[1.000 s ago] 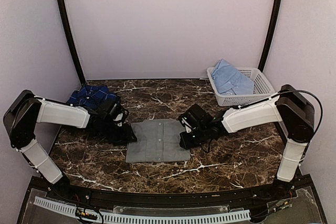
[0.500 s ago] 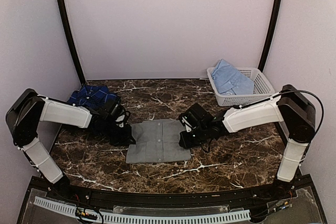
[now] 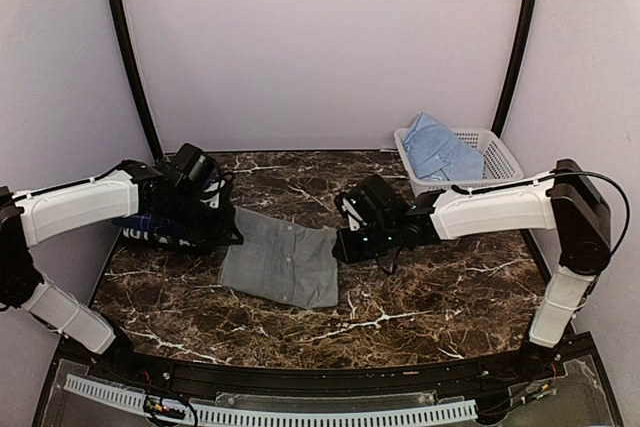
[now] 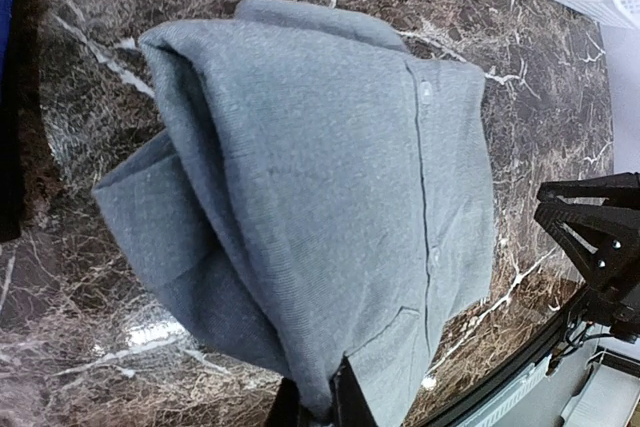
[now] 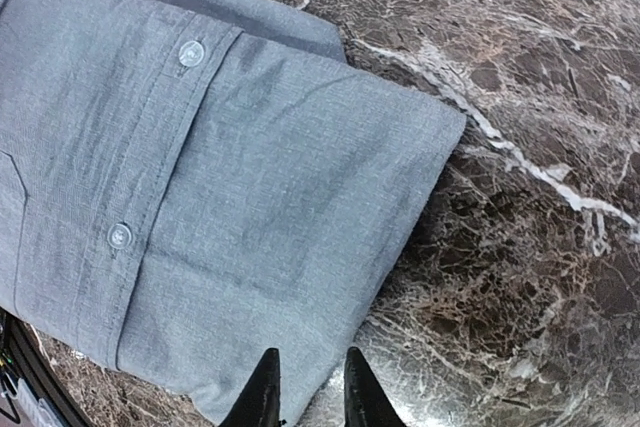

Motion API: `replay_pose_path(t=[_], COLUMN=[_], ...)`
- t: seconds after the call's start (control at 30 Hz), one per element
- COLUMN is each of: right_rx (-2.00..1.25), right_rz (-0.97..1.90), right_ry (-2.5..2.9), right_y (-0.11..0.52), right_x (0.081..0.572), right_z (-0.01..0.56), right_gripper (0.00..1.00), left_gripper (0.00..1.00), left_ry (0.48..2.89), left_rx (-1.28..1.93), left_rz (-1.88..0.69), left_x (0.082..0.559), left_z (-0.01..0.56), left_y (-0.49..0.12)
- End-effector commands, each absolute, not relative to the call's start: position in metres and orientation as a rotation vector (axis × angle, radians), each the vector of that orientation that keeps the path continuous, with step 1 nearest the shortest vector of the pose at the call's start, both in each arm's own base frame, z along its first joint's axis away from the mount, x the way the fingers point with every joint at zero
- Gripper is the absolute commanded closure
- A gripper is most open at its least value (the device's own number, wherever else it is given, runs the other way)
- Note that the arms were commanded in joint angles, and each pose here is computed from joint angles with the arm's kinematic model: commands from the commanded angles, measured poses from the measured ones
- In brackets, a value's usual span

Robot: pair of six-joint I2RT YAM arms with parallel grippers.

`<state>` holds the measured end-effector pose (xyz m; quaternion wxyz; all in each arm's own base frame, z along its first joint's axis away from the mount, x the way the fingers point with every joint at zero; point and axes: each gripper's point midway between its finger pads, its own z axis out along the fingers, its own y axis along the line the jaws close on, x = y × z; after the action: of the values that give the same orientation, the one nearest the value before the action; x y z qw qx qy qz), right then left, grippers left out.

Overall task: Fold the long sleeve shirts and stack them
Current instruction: Pick up the square-folded shirt from the center of the board, then turn over the square-folded shirt at the center of the board.

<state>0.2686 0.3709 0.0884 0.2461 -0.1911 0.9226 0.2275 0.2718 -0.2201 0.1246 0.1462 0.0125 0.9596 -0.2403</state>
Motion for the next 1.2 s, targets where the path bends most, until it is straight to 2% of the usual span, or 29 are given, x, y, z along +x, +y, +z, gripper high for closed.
replay_pose_path(t=[0.0,0.43,0.63,0.97,1.17], right_rx=[-0.514,-0.563,-0.595,-0.603,-0.649], right_rz=[0.641,0.7,0.775,1.161,1.375], right_ry=[2.514,2.56,2.566,2.478,2.426], right_y=[0.386,0.444,0.481,0.575,0.611], right_x=[0.278,0.292,0.285,0.27,0.257], right_z=[0.082,0.035,0.019,0.032,0.04], right_gripper=[0.82,0.84,0.85,0.84,0.8], left_gripper=[1.0,1.0,1.0,1.0,1.0], left_ry=[2.741,2.682,2.647,2.553,2.565], left_rx=[0.114,0.241,0.283,0.283,0.246], left_rz=[-0.64,-0.634,-0.72,-0.874,-0.963], left_x=[0.267,0.28,0.289,0.323,0.34], left_z=[0.157,0.207,0.228,0.266,0.252], left_y=[-0.206,-0.205,-0.219,-0.253,-0.272])
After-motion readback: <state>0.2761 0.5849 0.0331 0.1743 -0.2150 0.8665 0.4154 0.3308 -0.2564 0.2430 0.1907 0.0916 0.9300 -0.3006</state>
